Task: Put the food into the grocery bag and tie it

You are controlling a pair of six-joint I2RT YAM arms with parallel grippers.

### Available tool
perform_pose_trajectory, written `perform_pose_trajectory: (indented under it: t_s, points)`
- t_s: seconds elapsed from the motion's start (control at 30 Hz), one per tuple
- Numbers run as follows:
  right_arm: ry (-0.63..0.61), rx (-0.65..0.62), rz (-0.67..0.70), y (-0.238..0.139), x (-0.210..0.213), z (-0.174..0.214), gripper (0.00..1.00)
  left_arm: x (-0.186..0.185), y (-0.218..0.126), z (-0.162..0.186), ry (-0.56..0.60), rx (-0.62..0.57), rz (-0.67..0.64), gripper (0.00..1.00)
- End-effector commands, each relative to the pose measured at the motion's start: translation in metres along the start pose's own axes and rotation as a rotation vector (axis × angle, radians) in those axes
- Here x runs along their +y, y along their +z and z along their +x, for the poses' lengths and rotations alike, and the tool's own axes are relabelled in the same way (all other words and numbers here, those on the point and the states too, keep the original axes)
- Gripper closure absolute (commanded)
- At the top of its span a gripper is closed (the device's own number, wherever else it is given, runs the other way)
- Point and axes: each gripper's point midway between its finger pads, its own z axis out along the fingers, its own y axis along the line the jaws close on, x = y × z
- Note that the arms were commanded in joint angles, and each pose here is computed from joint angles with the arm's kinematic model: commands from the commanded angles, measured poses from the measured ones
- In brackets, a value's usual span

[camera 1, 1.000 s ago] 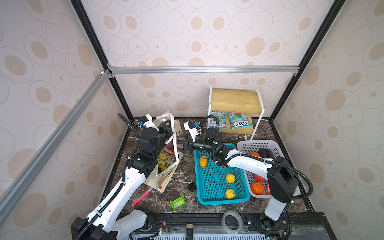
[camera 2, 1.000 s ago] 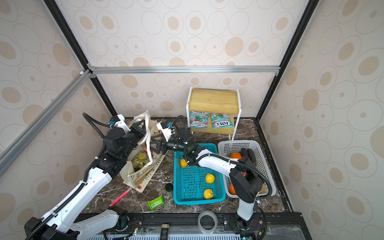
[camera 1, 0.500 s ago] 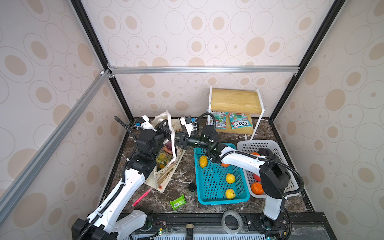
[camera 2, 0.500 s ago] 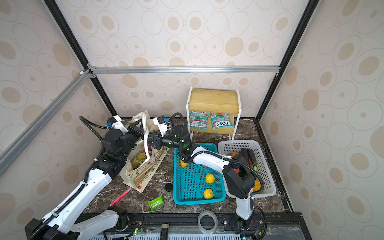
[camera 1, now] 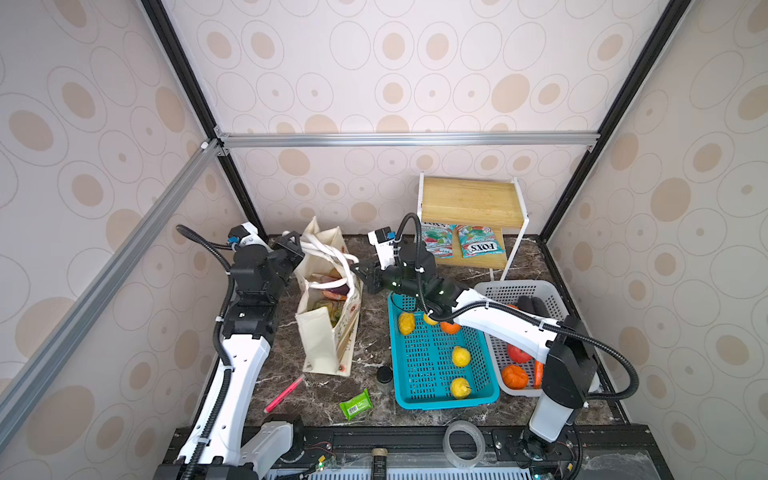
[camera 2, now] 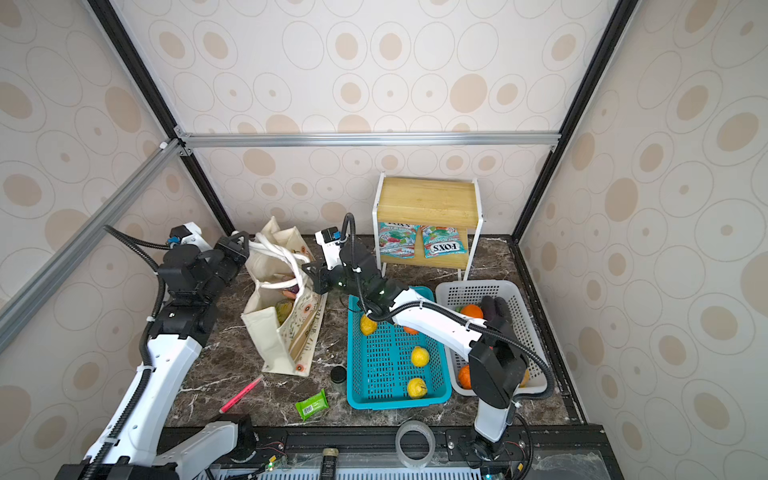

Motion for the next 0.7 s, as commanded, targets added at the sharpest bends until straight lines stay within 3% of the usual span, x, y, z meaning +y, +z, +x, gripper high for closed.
perform_pose_trajectory:
  t_s: [0.0, 0.13, 0.33, 0.53, 0.67]
  points:
    - [-0.053, -0.016, 0.385, -0.025, -0.068, -0.018, 1.00, -0.016, -0.004, -0.058, 0.027, -0.136, 0.026, 1.00]
    - [-0.089, -0.032, 0.583, -0.036, -0.100, -0.029, 1.00, -0.004, 0.004, -0.092, 0.050, -0.211, -0.039, 1.00]
    - [-0.090, -0.052, 0.775, -0.057, -0.141, -0.035, 1.00, 0.026, 0.025, -0.121, -0.039, -0.235, -0.051, 1.00]
    - [-0.038, -0.078, 0.816, -0.067, -0.161, -0.035, 1.00, 0.053, 0.040, -0.123, -0.084, -0.244, -0.082, 1.00]
    - [-0.097, -0.117, 0.805, -0.069, -0.155, -0.061, 1.00, 0.059, 0.045, -0.140, -0.105, -0.289, -0.095, 1.00]
